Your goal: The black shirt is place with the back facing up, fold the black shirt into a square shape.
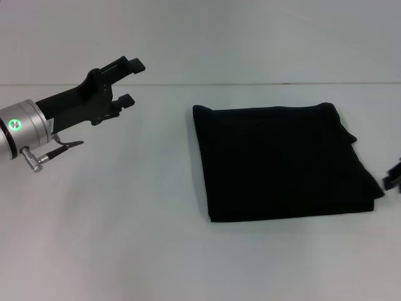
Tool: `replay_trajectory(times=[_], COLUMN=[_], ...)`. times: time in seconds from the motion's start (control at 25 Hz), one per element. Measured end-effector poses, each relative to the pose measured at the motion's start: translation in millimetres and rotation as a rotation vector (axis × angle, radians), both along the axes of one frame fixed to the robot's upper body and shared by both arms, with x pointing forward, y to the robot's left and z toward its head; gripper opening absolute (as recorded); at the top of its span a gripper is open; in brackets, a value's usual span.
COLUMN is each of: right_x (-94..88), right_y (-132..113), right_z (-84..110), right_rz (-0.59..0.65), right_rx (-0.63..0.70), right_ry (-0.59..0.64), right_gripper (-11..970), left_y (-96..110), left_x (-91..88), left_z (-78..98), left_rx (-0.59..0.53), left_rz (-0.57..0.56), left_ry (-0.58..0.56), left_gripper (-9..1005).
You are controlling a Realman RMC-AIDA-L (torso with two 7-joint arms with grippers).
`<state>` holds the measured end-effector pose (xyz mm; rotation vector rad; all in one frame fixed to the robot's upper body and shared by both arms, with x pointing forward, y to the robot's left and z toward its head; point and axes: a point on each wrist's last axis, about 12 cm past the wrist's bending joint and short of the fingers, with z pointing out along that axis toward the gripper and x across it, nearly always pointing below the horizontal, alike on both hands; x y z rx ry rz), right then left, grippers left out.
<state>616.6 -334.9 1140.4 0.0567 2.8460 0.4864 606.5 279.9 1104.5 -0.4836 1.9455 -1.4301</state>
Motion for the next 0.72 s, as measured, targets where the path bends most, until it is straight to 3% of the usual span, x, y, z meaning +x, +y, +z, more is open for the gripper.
replay_trajectory(times=[0.16,0.24,0.36,0.52,0.72], right_x=[2.1,2.0,2.1,7.5,18.0], right_y=[-21.4,-25.2,-22.1,-22.6,-33.1], right_z=[4.3,10.3,22.8,37.3,53.4], right_rz=[-0.072,-0.074,-0.064,-0.093,-0.126], right_rx=[-0.086,-0.036,0.161,0.390,0.497], right_ry=[-0.015,-0.066,-0.173,-0.277,-0.337], right_gripper=[232,276,347,402,398], left_y=[-0.6,-2.5,-5.8,-21.2,-43.8], left_x=[-0.5,-1.7,-4.8,-29.2,-46.3], left_z=[0.4,1.6,2.7,0.0,-15.9], left_rx=[-0.003,-0.001,0.019,0.054,0.122], left_rz=[-0.007,-0.033,-0.100,-0.397,-0.563], left_ry=[-0.002,-0.005,0.002,0.111,0.240], left_gripper=[903,898,892,884,873])
